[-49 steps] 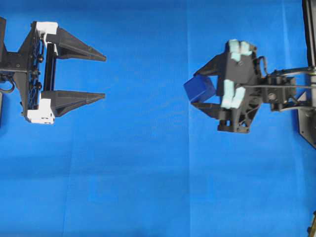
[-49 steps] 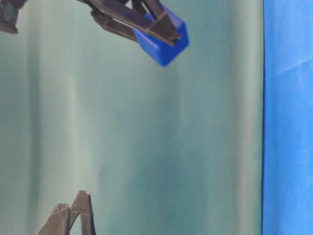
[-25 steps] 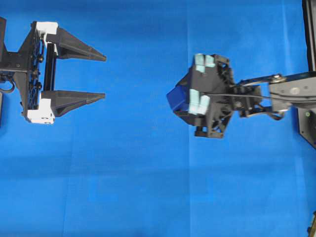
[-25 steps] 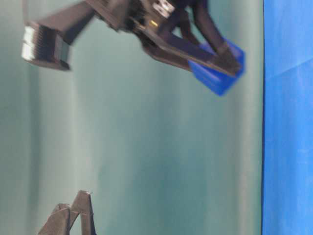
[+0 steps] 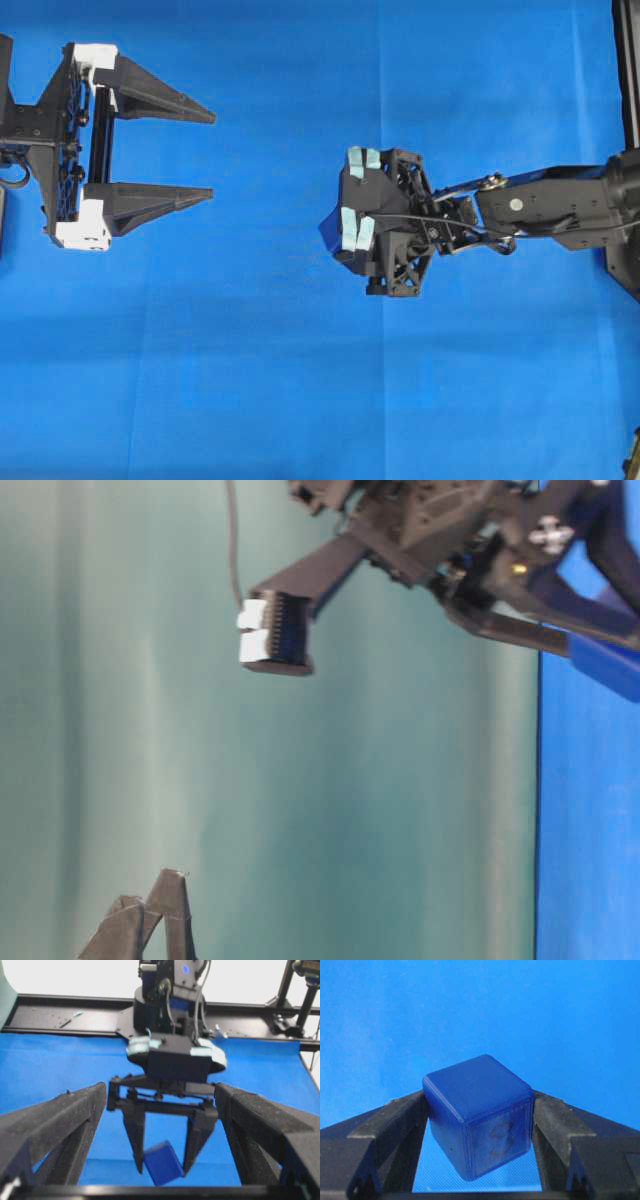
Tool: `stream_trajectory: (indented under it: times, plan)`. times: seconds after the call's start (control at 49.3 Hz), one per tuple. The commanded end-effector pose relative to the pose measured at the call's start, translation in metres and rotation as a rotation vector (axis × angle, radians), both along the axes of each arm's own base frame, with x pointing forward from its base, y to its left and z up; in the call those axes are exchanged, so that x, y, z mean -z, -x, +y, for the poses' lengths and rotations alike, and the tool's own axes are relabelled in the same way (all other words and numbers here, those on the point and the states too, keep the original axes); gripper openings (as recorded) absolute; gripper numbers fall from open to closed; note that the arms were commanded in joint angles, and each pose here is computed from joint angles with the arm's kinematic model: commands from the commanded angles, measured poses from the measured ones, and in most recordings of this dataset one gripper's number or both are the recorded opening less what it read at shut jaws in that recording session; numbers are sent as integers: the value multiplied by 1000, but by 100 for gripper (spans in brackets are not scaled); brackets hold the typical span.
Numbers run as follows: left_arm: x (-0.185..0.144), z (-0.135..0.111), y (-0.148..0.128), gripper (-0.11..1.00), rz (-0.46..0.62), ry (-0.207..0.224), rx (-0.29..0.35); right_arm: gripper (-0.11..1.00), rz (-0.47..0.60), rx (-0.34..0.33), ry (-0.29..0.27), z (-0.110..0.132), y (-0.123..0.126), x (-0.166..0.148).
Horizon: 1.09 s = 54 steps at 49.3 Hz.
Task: Handover the blue block to the right arm after grasping it with the left arm, then place it in the designated position.
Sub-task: 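Rotate the right wrist and lower the cube toward the table center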
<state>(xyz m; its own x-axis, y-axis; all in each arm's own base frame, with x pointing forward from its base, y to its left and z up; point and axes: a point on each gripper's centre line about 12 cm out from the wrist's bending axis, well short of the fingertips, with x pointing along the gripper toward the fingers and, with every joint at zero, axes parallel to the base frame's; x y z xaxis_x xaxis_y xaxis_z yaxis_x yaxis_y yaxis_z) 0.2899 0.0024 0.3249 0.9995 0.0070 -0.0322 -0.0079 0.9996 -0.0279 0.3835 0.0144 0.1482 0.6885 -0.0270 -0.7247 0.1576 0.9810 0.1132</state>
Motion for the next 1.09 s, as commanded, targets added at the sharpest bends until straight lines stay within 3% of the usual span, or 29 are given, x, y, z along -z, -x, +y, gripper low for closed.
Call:
stream_trajectory:
  times: [0.0, 0.608, 1.075]
  plan:
    - [-10, 1, -1, 93, -32, 1, -5, 54, -40, -13, -14, 3, -5, -5]
    - [-9, 2, -1, 93, -31, 3, -8, 54, -16, -21, -52, 4, -13, 26]
    - [-9, 2, -1, 93, -29, 4, -8, 54, -10, -21, -55, 4, -12, 31]
